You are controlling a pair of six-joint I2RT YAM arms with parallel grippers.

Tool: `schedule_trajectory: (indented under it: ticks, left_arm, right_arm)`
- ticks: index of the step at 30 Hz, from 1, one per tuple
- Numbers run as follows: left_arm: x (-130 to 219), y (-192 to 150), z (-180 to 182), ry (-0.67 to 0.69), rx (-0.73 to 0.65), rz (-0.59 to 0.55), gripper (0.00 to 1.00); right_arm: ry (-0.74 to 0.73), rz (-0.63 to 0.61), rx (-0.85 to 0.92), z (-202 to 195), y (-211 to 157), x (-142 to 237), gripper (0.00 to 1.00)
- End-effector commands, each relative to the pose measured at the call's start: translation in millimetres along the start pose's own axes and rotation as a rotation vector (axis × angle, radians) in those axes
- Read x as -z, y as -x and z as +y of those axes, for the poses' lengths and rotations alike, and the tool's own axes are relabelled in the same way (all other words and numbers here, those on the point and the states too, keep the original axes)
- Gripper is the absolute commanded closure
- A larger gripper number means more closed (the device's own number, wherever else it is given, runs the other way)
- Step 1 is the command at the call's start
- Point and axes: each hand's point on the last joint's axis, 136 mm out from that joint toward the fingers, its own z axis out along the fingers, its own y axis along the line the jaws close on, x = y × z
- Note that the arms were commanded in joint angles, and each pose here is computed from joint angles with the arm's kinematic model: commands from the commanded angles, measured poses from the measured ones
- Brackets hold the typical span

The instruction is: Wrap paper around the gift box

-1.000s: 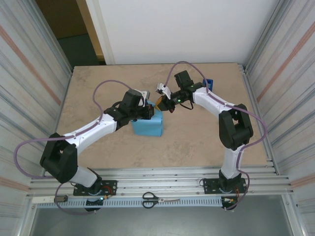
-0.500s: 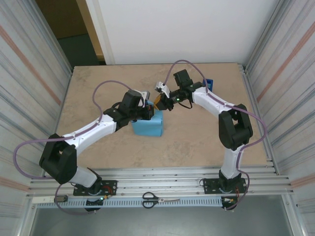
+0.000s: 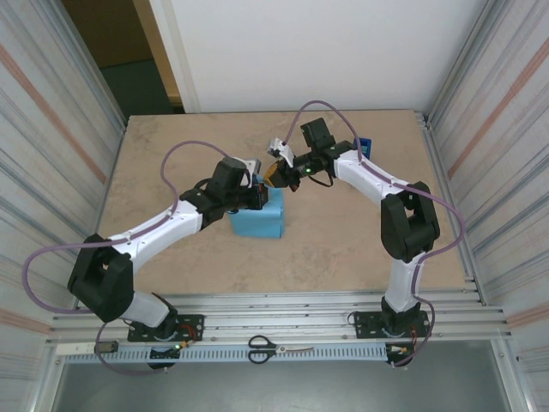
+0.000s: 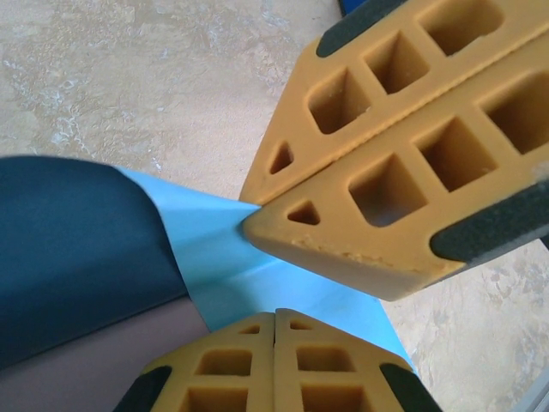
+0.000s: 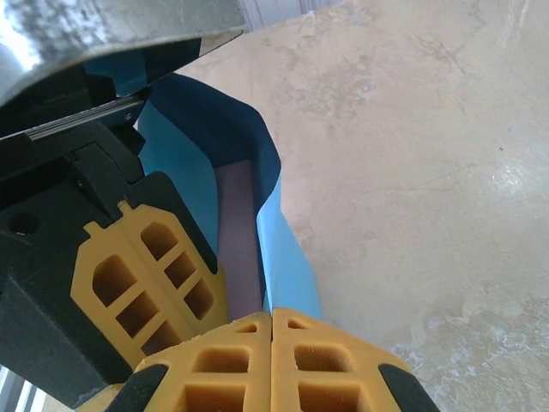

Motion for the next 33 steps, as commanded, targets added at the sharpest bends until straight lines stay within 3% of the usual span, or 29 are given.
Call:
schedule_trajectory:
  ticks: [1, 3, 6, 11, 13, 19, 26, 33]
  left_arm:
    - [0, -42, 25, 0.094, 0.021, 0.130, 1.00]
    - [0, -41, 25, 0.093, 0.020, 0.126, 1.00]
    - [1, -40, 24, 0.093, 0.018, 0.124, 1.00]
    - [4, -38, 25, 0.096, 0.016, 0.107, 1.00]
    - [4, -38, 24, 0.090, 0.017, 0.106, 1.00]
    - [3, -36, 22, 0.082, 0.021, 0.100, 1.00]
    - [2, -34, 19, 0.073, 0.020, 0.099, 1.00]
    - [3, -33, 19, 0.070, 0.020, 0.097, 1.00]
  right_arm:
    - [-0.023, -0.026, 0.019, -2, 12, 1, 1.00]
    - [-0.035, -0.038, 0.023, -2, 16, 4, 0.99]
    - [-0.094, -0.052, -0.011, -5, 25, 14, 0.74]
    - [-0.395, -0.064, -0.197, -38, 10, 56, 0.59]
    - [-0.415, -0.095, -0.325, -40, 0, 70, 0.50]
    - [-0.349, -0.081, -0.454, -8, -26, 51, 0.43]
    - [-0.328, -0.051, -0.560, -3, -45, 21, 0.39]
    - [-0.335, -0.047, -0.608, 0, -59, 18, 0.38]
